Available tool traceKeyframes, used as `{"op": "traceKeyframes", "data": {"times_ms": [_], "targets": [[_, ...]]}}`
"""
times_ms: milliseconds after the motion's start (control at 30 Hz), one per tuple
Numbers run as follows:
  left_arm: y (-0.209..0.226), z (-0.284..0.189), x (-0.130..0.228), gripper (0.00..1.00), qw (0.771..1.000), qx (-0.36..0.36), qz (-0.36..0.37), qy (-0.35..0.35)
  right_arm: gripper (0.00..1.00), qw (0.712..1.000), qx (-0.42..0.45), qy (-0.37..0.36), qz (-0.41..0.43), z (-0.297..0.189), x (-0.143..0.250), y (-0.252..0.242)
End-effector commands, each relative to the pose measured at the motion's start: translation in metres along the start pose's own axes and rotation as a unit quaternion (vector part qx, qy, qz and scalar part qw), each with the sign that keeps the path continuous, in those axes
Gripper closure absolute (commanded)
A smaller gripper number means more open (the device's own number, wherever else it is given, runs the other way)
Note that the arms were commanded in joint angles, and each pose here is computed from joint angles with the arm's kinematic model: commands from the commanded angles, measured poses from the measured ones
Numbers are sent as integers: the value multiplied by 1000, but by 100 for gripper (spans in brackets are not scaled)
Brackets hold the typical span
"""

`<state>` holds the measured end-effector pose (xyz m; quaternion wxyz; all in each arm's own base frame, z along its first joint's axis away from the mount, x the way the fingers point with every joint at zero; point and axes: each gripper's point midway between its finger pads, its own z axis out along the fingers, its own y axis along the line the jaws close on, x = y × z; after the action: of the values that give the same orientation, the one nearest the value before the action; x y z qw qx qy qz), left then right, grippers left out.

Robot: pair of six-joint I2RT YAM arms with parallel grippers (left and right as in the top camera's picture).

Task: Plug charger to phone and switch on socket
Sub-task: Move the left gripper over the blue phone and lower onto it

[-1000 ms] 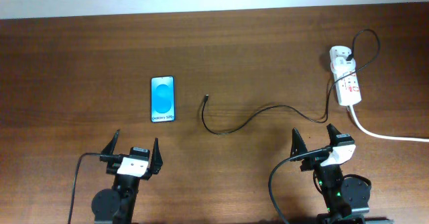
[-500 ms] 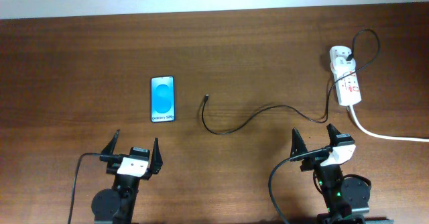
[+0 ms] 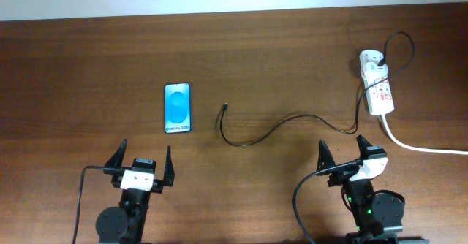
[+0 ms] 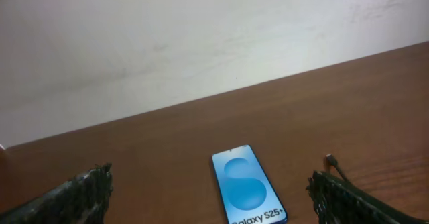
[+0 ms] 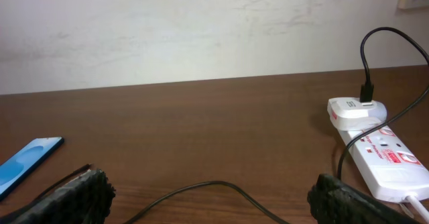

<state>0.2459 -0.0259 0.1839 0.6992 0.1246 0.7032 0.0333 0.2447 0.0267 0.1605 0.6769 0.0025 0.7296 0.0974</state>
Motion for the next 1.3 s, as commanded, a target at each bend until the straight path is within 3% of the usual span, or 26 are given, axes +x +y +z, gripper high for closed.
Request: {"op": "traceKeyframes", "data": {"times_ms": [0, 233, 500, 733, 933, 1267], "targets": [[3, 2, -19, 1, 999, 5, -31, 2, 2, 1000, -1, 2, 4, 0, 3, 1], [3, 30, -55, 1, 997, 44, -43, 44, 2, 1000, -1, 2, 4, 0, 3, 1], [-10, 76, -58, 1, 981, 113, -67, 140, 2, 1000, -1, 2, 4, 0, 3, 1], [-31, 119, -57, 1, 941, 201, -108, 251, 2, 1000, -1, 2, 4, 0, 3, 1], [-34, 140, -41, 1, 899, 217, -133, 357, 2, 1000, -1, 2, 4, 0, 3, 1], [-33, 149, -35, 0, 898, 213, -134, 361, 2, 1000, -1, 2, 4, 0, 3, 1]]}}
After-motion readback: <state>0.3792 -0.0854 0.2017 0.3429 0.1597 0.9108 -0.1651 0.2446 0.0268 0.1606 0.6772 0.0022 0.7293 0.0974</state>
